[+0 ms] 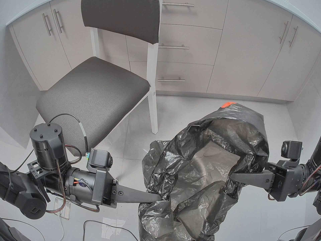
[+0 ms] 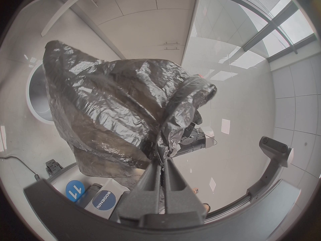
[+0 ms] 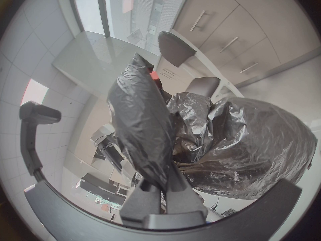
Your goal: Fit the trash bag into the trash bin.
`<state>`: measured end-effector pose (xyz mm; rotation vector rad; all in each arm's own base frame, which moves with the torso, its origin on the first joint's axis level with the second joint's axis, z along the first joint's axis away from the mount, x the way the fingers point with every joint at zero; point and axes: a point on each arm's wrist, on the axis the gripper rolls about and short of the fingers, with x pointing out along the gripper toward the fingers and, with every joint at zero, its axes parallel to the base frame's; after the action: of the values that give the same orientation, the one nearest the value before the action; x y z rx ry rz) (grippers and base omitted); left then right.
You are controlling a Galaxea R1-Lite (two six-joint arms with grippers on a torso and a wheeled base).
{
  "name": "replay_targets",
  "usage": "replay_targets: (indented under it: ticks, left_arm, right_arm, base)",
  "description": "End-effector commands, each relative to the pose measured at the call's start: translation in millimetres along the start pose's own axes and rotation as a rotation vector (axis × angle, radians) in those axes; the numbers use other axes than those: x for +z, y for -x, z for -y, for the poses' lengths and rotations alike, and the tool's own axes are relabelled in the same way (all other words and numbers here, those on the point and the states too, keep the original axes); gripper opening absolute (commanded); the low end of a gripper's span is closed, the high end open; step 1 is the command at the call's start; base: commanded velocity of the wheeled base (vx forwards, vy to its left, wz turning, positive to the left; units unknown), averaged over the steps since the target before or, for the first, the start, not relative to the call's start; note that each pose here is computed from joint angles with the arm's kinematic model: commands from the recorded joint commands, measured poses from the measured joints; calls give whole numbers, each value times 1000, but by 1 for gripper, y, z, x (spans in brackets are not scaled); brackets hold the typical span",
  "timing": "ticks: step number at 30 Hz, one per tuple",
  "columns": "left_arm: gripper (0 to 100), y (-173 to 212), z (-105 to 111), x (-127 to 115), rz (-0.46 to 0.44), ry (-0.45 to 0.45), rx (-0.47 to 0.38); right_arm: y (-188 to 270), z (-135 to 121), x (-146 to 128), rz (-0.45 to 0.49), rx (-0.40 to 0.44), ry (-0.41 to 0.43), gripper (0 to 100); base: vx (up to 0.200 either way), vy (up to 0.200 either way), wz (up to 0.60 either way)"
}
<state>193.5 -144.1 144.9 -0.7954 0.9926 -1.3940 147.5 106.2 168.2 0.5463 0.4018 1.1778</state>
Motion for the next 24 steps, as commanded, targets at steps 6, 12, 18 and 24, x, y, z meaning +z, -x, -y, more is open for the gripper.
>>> replay_targets:
  ticks: [6, 12, 18, 24]
  left_arm:
    - [0, -7, -23, 4, -11, 64, 33]
    - [0, -5, -38, 10, 16, 56, 32]
    - [0, -5, -45, 12, 28, 56, 36]
    - [0, -9, -65, 16, 34, 64, 40]
  right_arm:
    - [-31, 5, -7, -46, -131, -65, 0]
    - [-33, 4, -3, -29, -131, -77, 0]
    - [-36, 3, 3, 13, -177, -88, 0]
    - [-49, 1, 22, 18, -241, -105, 0]
  base:
    - [0, 0, 0]
    - [0, 0, 0]
    - [0, 0, 0]
    - [0, 0, 0]
